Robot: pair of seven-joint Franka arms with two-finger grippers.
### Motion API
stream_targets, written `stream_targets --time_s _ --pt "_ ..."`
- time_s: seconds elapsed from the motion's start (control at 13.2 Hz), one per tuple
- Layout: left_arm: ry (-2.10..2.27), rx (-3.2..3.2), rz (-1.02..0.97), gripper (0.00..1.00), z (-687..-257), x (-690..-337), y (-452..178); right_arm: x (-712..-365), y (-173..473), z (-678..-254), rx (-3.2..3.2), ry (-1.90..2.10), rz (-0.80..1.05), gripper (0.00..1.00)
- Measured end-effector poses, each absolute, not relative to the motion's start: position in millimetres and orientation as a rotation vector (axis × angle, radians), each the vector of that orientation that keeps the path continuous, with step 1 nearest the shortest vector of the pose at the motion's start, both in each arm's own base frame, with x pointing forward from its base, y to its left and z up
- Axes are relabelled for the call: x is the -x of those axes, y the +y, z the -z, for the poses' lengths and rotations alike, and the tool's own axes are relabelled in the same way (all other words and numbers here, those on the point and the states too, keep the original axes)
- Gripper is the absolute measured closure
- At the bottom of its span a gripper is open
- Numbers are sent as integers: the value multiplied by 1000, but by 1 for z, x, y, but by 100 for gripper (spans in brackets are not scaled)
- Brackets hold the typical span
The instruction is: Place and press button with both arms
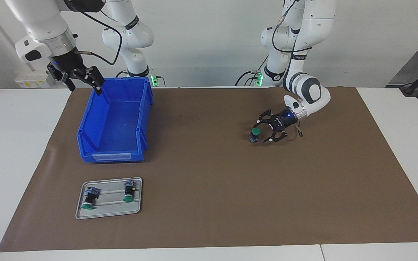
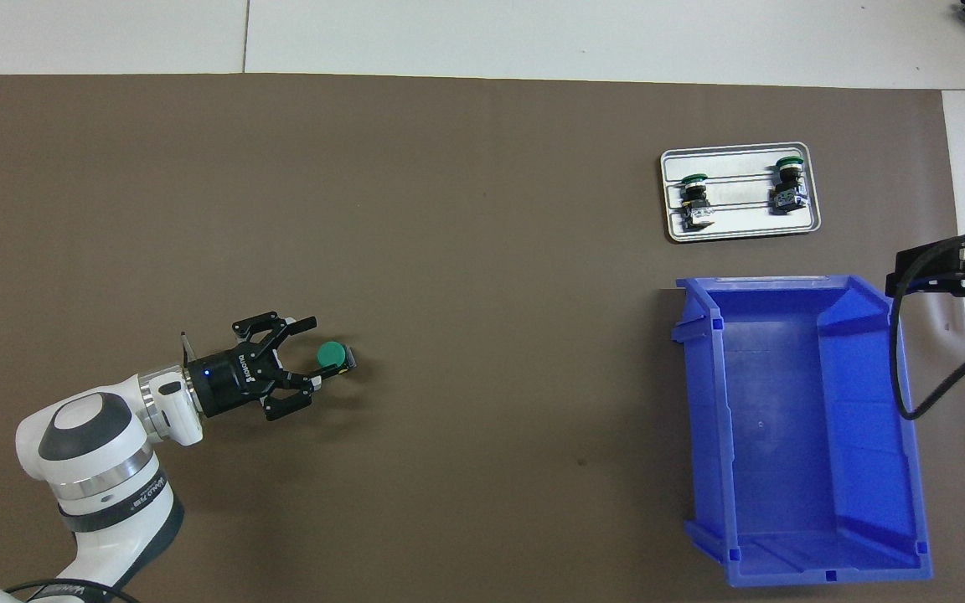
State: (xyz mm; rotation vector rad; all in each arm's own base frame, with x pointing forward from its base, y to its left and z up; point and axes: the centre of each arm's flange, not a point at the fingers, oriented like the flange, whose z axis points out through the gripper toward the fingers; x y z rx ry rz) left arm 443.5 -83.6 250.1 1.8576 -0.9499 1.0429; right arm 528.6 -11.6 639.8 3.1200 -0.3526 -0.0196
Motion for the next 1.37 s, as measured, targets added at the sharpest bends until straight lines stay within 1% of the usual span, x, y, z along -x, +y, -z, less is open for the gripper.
stream_targets --time_s 0.3,0.38,0.46,0.53,0.61,0.68,0.76,0.83,0.91,0.99,1.14,1.37 --pt "-1004 -1910 -906 17 -280 -450 -74 -529 -12 -640 -3120 -353 20 0" --pt "-1010 -1925 -880 19 -287 -450 -69 -529 -12 -640 -3120 -353 20 0" --pt "-1012 -1939 -853 23 -292 -450 -65 -529 -12 -640 -3120 -353 20 0" --pt "-1015 -1953 -820 23 -297 -449 -63 -529 -12 -640 -3120 -353 20 0" --pt "-1014 -1968 -791 32 -302 -450 -61 -529 -12 -640 -3120 -353 20 0" --pt "-1016 -1979 -769 44 -308 -452 -60 -529 -12 -640 -3120 -353 20 0" --pt "-1016 -1989 -750 44 -313 -453 -60 -529 -12 -640 -3120 -353 20 0" --pt "-1015 -2000 -730 50 -317 -455 -60 -529 -12 -640 -3120 -353 20 0" --pt "-1021 -2012 -707 62 -321 -457 -59 -529 -12 -640 -3120 -353 20 0" --pt "-1033 -2029 -677 78 -325 -460 -59 -529 -12 -640 -3120 -353 20 0" --pt "-1090 -2067 -612 99 -338 -468 -58 -529 -12 -640 -3120 -353 20 0" --pt "-1128 -2100 -596 99 -351 -478 -58 -529 -12 -640 -3120 -353 20 0"
